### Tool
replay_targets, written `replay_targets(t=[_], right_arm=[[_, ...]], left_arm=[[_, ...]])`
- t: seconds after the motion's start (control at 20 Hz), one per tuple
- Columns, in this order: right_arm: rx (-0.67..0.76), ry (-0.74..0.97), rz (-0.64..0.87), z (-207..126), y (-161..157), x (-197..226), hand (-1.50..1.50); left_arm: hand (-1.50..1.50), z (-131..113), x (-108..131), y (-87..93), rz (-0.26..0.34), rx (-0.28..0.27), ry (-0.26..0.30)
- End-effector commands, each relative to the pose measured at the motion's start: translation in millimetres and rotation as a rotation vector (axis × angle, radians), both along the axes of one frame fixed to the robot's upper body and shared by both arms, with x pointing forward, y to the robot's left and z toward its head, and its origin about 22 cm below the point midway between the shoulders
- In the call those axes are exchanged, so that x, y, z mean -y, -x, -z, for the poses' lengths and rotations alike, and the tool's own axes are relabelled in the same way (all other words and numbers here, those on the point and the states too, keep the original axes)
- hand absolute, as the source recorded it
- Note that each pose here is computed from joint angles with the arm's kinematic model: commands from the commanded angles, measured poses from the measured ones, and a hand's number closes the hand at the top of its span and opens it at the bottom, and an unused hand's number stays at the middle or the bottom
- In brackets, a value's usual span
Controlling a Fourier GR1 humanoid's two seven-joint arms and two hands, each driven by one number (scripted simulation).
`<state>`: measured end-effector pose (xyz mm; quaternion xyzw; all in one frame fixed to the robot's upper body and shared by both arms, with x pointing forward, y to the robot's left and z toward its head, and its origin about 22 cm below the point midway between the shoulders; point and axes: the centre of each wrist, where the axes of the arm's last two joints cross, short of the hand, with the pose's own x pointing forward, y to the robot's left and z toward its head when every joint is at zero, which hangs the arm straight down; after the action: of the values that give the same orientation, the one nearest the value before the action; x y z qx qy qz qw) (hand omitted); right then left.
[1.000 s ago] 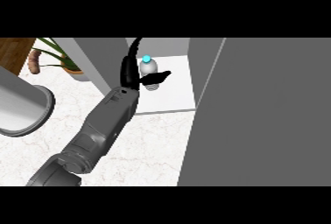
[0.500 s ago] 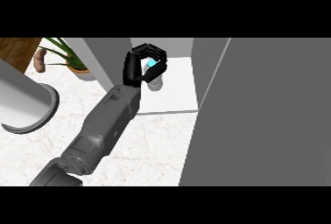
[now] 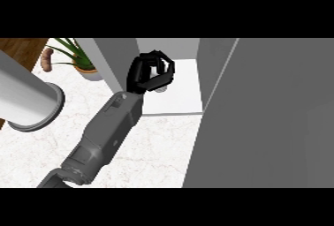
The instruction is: Pick up the bottled water, place it into the cabinet and close the cabinet
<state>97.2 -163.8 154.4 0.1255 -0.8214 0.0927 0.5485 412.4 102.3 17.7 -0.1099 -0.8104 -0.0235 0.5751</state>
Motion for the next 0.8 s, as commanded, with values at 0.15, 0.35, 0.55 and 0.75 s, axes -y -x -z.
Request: replay_targets(t=[0.15,0.35,0.55,0.75], right_arm=[[0.035,0.016,0.044,-14.1,11.5,10.6,-1.5],[0.042,0.056,0.033,-16.5,13.1,17.5,-1.5],[0.034,0.038,0.018,-15.7,11.5,10.5,-1.5],[0.01,0.114,-0.051,-14.2,8.1,13.4,1.5]], left_arm=[[1.5,21.3,-22.4,31.2,0.069,-0.053,0.133],[1.5,23.5,-26.4,49.1,0.05,-0.028,0.193],[1.5,35.8,-42.6,81.4,0.086,-0.057,0.211],[1.5,37.1,-60.9,120.0,0.087,-0.05,0.215]])
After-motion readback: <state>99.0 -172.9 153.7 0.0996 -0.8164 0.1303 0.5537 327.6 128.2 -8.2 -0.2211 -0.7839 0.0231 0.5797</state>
